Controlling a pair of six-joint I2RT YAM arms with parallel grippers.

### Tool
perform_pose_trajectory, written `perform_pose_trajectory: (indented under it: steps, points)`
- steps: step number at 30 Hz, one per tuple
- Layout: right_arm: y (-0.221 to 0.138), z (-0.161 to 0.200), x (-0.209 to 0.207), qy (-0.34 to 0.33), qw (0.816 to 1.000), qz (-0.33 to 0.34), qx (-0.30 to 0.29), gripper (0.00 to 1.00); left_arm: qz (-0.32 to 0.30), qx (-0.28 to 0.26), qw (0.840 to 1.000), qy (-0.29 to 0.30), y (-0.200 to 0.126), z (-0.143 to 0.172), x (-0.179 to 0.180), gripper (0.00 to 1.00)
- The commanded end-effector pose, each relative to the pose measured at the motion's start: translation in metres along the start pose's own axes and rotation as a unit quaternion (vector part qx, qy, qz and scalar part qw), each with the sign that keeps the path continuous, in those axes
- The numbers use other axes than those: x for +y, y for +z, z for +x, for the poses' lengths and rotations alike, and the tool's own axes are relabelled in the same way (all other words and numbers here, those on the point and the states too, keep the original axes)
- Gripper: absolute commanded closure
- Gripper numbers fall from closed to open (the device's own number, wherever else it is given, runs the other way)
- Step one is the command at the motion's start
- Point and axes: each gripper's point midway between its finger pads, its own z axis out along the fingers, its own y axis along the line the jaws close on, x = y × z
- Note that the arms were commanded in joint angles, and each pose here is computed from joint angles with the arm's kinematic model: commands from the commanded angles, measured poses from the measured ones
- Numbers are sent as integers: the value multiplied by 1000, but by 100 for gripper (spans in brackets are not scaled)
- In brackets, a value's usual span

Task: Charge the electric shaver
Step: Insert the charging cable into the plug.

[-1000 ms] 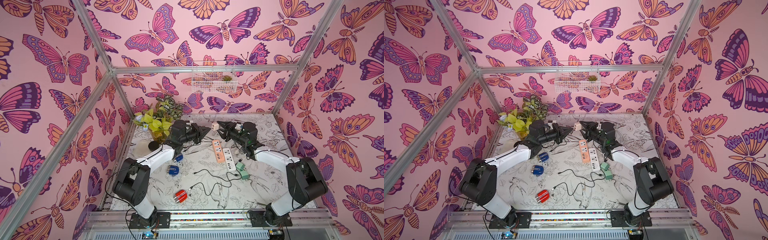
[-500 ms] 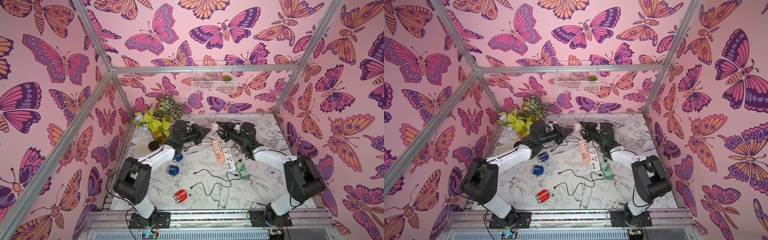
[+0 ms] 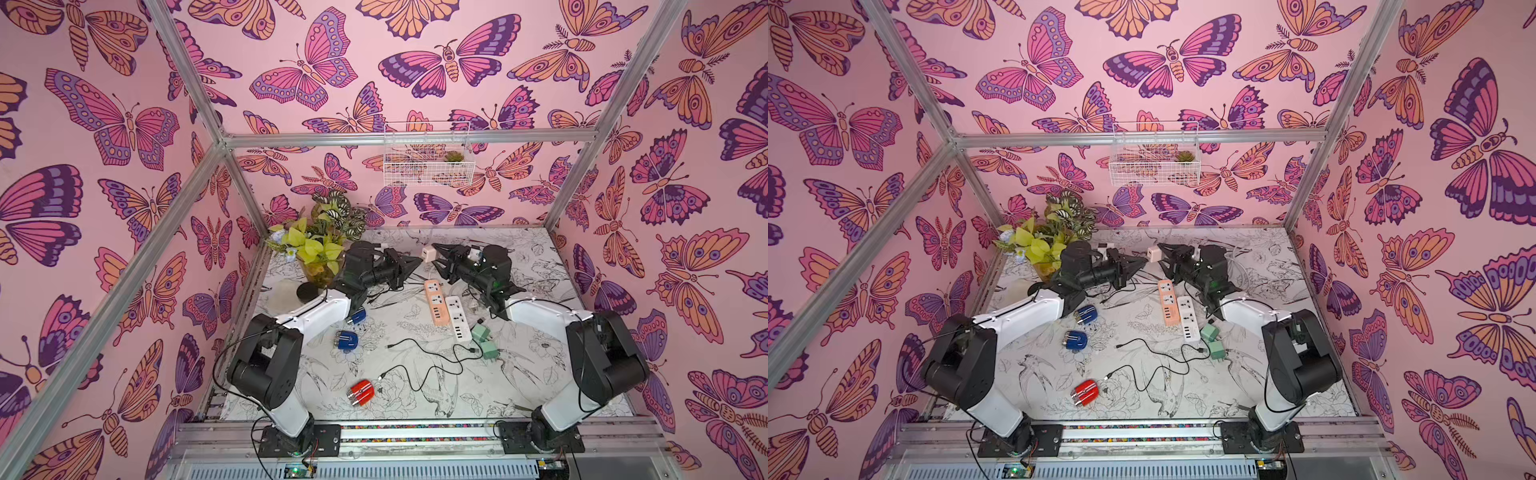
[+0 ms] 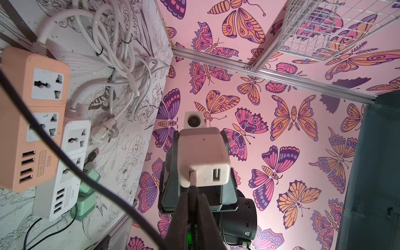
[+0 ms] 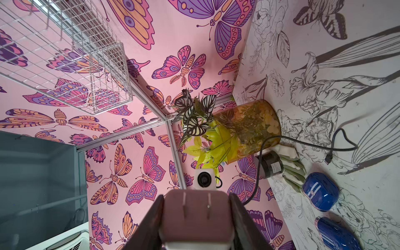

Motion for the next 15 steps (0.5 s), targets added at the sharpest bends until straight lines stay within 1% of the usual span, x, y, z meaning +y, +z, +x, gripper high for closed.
perform_pose_trajectory:
  steps: [1, 7, 8, 9, 15]
  points:
    - [-3, 31, 29, -37, 998, -30, 50, 100, -17, 11, 1000, -6, 5, 1, 6, 100]
    - [-4, 38, 21, -51, 997, -10, 59, 100, -27, 8, 1000, -8, 6, -3, 6, 100]
    - [-10, 43, 32, -59, 996, -21, 61, 100, -29, 7, 1000, -9, 6, -4, 6, 100]
    - [-11, 45, 34, -63, 996, -22, 63, 100, -32, 6, 999, -9, 6, -4, 8, 100]
    - [-10, 51, 36, -69, 995, -25, 67, 100, -34, 2, 999, -15, 8, -6, 6, 100]
